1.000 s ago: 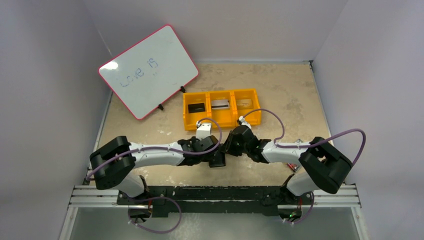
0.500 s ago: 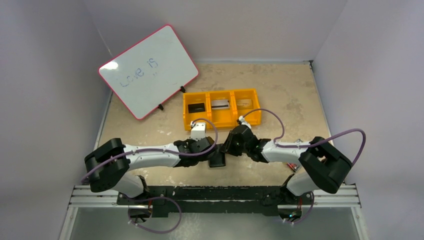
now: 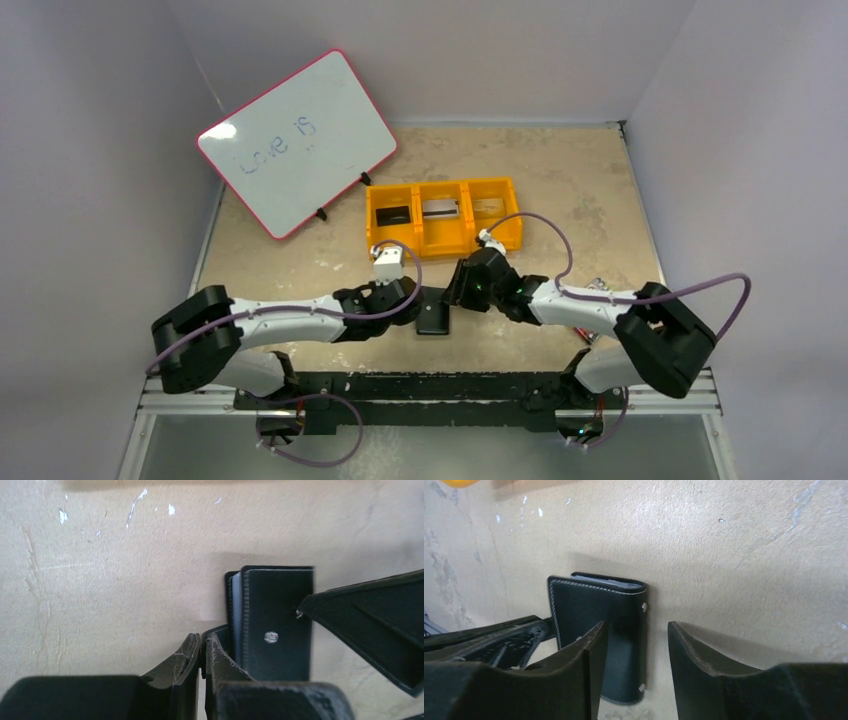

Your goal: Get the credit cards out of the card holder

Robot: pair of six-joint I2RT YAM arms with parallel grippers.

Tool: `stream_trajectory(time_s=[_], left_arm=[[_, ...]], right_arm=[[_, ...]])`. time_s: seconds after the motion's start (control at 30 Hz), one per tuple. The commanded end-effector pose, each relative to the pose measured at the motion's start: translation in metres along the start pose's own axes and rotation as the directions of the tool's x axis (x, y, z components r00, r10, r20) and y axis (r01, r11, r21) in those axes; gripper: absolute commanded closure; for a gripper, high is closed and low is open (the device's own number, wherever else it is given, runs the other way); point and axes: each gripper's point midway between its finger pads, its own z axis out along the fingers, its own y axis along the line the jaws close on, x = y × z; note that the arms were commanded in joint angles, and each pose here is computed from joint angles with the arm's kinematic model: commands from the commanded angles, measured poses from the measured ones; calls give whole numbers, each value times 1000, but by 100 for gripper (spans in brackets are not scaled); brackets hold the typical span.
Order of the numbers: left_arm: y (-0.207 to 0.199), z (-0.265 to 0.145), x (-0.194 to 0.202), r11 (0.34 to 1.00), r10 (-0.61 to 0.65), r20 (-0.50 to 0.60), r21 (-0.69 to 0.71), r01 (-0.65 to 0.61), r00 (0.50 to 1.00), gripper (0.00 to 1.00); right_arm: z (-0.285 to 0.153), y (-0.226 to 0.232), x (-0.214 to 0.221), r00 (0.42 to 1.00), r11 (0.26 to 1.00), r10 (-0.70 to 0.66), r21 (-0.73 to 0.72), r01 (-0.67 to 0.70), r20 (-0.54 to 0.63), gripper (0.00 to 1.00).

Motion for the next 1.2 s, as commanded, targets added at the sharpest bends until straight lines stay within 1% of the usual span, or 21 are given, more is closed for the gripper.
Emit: stream_trajectory(time_s=[0.0, 0.07, 0.13, 0.2, 0.3, 0.4, 0.47, 0.53, 0.63, 0.77, 0.83, 0.9, 0.97, 1.03, 1.17], left_arm=[[-20, -22, -37, 991, -92, 112, 102, 81, 989, 100], [-28, -33, -49, 984, -107, 136, 153, 86, 985, 100], [-35, -41, -57, 978, -114, 148, 193, 84, 982, 100], [-45, -49, -64, 968, -117, 152, 240, 79, 981, 100], [-59, -59, -72, 949, -124, 152, 306, 73, 981, 100], [-63, -59, -71, 950, -107, 142, 308, 58, 984, 100], [-67, -59, -69, 946, -97, 128, 320, 52, 987, 100], [-74, -61, -68, 934, -95, 119, 353, 47, 988, 100], [-80, -64, -71, 928, -97, 125, 370, 44, 987, 100], [-93, -71, -78, 910, -95, 132, 413, 32, 987, 100], [-89, -69, -77, 922, -85, 139, 386, 25, 987, 100], [-81, -66, -77, 938, -77, 143, 346, 23, 987, 100], [-81, -71, -81, 934, -89, 155, 356, 29, 984, 100], [-79, -75, -87, 931, -112, 174, 362, 42, 978, 100], [-73, -73, -86, 946, -87, 178, 323, 25, 980, 100]], right_arm=[[-21, 15, -24, 997, 999, -46, -19, 48, 66, 46], [-26, 21, -28, 995, 997, -66, -32, 68, 73, 42], [-30, 29, -31, 993, 994, -91, -55, 95, 72, 41], [-32, 36, -41, 989, 992, -103, -59, 109, 105, 41], [-35, 45, -39, 991, 989, -90, -112, 101, 95, 39], [-38, 47, -33, 996, 989, -50, -134, 59, 70, 36], [-41, 46, -34, 996, 990, -32, -135, 43, 81, 33], [-45, 50, -33, 996, 984, -27, -171, 41, 86, 29], [-47, 52, -29, 997, 978, -32, -205, 47, 76, 29], [-33, 34, -15, 998, 990, -55, -130, 57, 16, 33], [-31, 32, -13, 998, 990, -64, -125, 65, 9, 35], [-31, 23, -11, 999, 994, -42, -96, 44, 14, 37], [-31, 13, -10, 1000, 998, -13, -66, 15, 26, 38], [-32, 3, -8, 999, 999, -1, -36, 2, 34, 38], [-34, -17, -8, 998, 999, 8, 52, -11, 56, 33]])
